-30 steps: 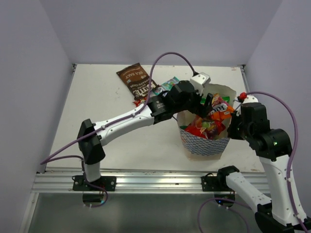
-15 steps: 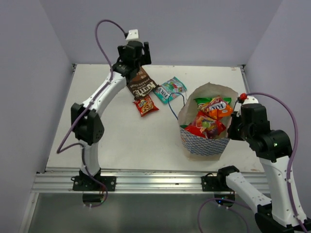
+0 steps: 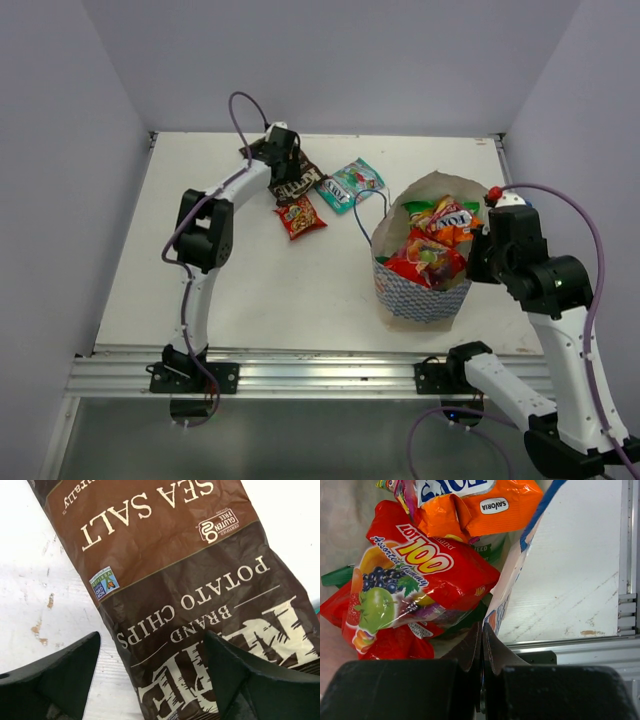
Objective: Place the snacks into the paper bag
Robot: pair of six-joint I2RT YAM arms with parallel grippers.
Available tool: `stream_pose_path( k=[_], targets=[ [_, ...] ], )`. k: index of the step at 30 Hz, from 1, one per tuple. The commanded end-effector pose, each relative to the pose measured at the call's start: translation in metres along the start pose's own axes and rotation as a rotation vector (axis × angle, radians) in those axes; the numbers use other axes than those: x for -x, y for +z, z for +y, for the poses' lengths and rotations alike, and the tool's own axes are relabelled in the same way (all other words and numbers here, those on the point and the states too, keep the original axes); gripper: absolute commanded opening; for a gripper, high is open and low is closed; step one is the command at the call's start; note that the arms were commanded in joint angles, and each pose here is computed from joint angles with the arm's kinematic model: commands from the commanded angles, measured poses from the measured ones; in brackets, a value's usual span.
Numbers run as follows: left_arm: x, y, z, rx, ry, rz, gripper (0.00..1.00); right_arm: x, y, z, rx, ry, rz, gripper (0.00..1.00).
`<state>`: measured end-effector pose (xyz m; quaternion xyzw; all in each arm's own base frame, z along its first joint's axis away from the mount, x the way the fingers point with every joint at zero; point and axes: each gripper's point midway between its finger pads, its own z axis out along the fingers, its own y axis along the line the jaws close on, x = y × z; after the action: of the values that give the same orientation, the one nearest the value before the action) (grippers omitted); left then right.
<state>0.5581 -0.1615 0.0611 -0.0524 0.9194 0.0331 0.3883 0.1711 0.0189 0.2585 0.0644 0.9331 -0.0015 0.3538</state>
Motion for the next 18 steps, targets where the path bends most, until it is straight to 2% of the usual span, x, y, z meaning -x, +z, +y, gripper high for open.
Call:
stream_pose_path(
  k=[1,2,8,9,10,11,12,15,17,18],
  targets=[
    [-0.001,0.015,0.006,-0.004,-0.030,-0.006,0.76,0.006,0.008,0.009,0.024,0.006,0.006,0.00],
    [-0.007,0.018,0.007,0.000,-0.025,0.007,0.71,0.006,0.008,0.010,0.027,0.004,0.007,0.00],
    [-0.034,0.025,0.016,0.027,0.006,0.057,0.70,0.010,0.012,0.016,0.048,0.002,0.012,0.00],
    [-0.036,0.026,0.015,0.020,0.012,0.061,0.65,0.011,0.012,0.016,0.050,0.002,0.011,0.00],
    [-0.038,0.027,0.015,0.016,0.025,0.065,0.56,0.011,0.012,0.016,0.052,0.002,0.009,0.00],
    [-0.036,0.026,0.014,0.012,0.027,0.064,0.34,0.011,0.011,0.017,0.054,0.001,0.008,0.00],
    [-0.034,0.025,0.016,0.024,0.025,0.061,0.00,0.011,0.011,0.017,0.054,0.001,0.008,0.00],
    [0.002,-0.001,0.011,-0.008,-0.013,-0.024,0.00,0.011,0.009,0.016,0.053,0.000,0.006,0.00],
    [0.046,-0.043,0.004,-0.058,-0.052,-0.126,0.00,0.012,0.007,0.016,0.061,0.002,-0.002,0.00],
    [0.084,-0.081,-0.004,-0.129,-0.089,-0.219,0.00,0.011,0.006,0.016,0.061,0.003,-0.002,0.00]
  ],
)
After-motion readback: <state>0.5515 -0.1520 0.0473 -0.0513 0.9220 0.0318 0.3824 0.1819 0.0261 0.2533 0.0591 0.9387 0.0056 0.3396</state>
